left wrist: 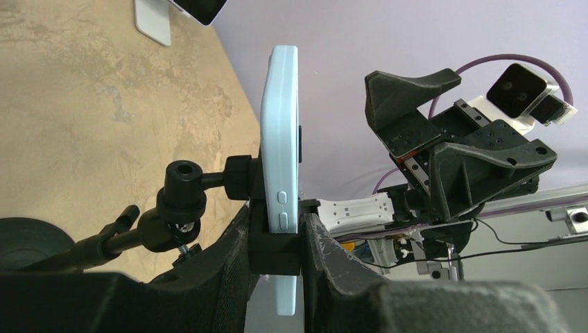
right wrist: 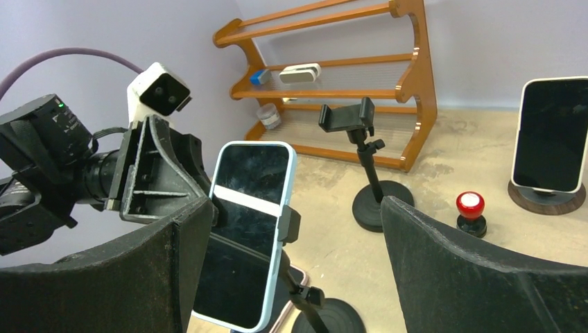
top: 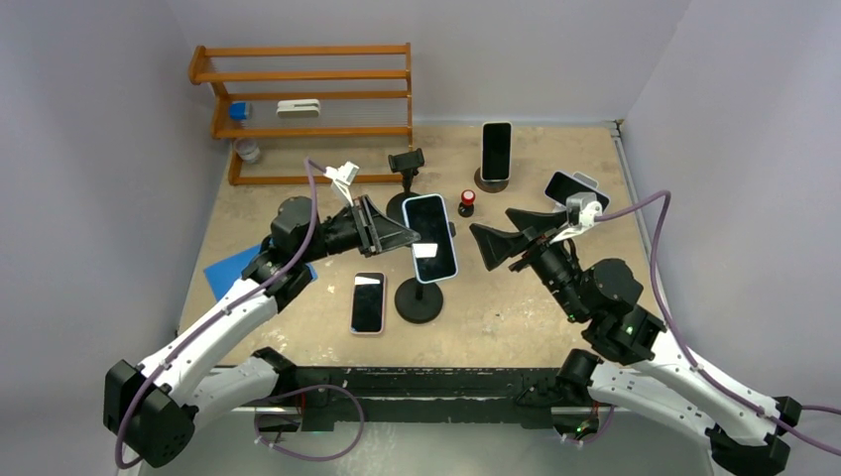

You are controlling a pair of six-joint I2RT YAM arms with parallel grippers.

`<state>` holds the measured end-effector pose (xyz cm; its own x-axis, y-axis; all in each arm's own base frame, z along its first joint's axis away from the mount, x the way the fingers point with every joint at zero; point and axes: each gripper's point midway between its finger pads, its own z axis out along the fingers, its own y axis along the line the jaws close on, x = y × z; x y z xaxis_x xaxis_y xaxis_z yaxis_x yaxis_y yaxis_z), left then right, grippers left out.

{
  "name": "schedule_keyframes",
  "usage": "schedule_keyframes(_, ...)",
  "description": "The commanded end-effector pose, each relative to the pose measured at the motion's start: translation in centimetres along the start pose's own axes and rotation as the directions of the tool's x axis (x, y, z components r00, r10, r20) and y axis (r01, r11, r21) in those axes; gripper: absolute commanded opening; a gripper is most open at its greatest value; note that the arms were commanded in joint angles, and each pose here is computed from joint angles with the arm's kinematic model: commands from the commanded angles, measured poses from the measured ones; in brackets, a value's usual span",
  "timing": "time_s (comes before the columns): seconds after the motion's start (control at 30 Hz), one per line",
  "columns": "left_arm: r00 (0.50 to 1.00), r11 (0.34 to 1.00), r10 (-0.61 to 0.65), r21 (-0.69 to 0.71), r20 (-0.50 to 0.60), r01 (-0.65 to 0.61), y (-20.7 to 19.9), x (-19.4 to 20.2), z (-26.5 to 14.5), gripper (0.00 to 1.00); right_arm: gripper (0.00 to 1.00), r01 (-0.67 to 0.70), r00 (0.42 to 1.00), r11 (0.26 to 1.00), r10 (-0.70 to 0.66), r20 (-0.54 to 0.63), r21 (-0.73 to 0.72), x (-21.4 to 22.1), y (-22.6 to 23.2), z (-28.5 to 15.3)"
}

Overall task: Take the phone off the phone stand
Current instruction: Place the phone stand with the phone at the center of the board.

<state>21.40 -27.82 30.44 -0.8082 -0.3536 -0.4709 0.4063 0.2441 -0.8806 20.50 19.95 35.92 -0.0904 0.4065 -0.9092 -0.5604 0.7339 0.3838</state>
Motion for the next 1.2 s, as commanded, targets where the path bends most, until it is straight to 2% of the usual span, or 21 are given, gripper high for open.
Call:
schedule_keyframes(0.0, 0.998, 0.998, 0.059, -0.036, 0.036, -0.057, 0.3, -0.3, -0.8, 0.12, 0.92, -0.022, 0.999, 1.000, 0.023, 0.046, -0.020, -1.8, 0.7, 0.2)
schedule_keyframes(0.3, 0.996, 0.996, 0.078, -0.052, 0.035, -0.076, 0.4, 0.2, -1.6, 0.27, 0.92, 0.035, 0.999, 0.999, -0.035, -0.011, -0.007, -1.9, 1.1, 1.0)
schedule_keyframes(0.53, 0.993, 0.992, 0.101, -0.078, 0.060, -0.097, 0.3, 0.0, -2.5, 0.42, 0.92, 0.034, 0.999, 0.999, -0.034, -0.008, -0.013, -2.3, 1.4, 1.2)
schedule_keyframes(0.67, 0.991, 0.989, 0.114, -0.100, 0.067, -0.107, 0.4, 0.0, -2.9, 0.50, 0.94, 0.020, 0.999, 0.998, -0.023, -0.043, -0.062, -1.7, 2.4, 1.2)
schedule_keyframes(0.83, 0.977, 0.977, 0.172, -0.149, 0.122, -0.154, -0.2, -1.1, -4.2, 0.59, 0.99, -0.064, 0.998, 0.996, 0.065, -0.016, 0.054, -3.0, 1.3, 2.2)
schedule_keyframes(0.9, 0.960, 0.962, 0.227, -0.194, 0.163, -0.194, -0.4, -2.2, -4.9, 0.62, 0.99, -0.071, 0.997, 0.990, 0.073, -0.011, 0.125, -3.2, 0.4, 2.7)
schedule_keyframes(1.0, 0.922, 0.925, 0.288, -0.323, 0.257, -0.198, 0.2, -4.7, -6.5, 0.73, 0.99, -0.037, 0.999, 0.978, 0.040, -0.009, 0.205, -3.3, -0.7, 3.6)
schedule_keyframes(1.1, 0.860, 0.877, 0.385, -0.422, 0.335, -0.229, 0.2, -7.3, -7.9, 0.84, 0.99, -0.004, 1.000, 0.985, 0.008, -0.024, 0.172, -3.9, 0.3, 4.3)
schedule_keyframes(1.17, 0.815, 0.858, 0.432, -0.454, 0.386, -0.241, -0.2, -8.9, -8.5, 0.87, 0.99, 0.012, 1.000, 0.993, -0.011, -0.014, 0.117, -4.7, 1.4, 4.6)
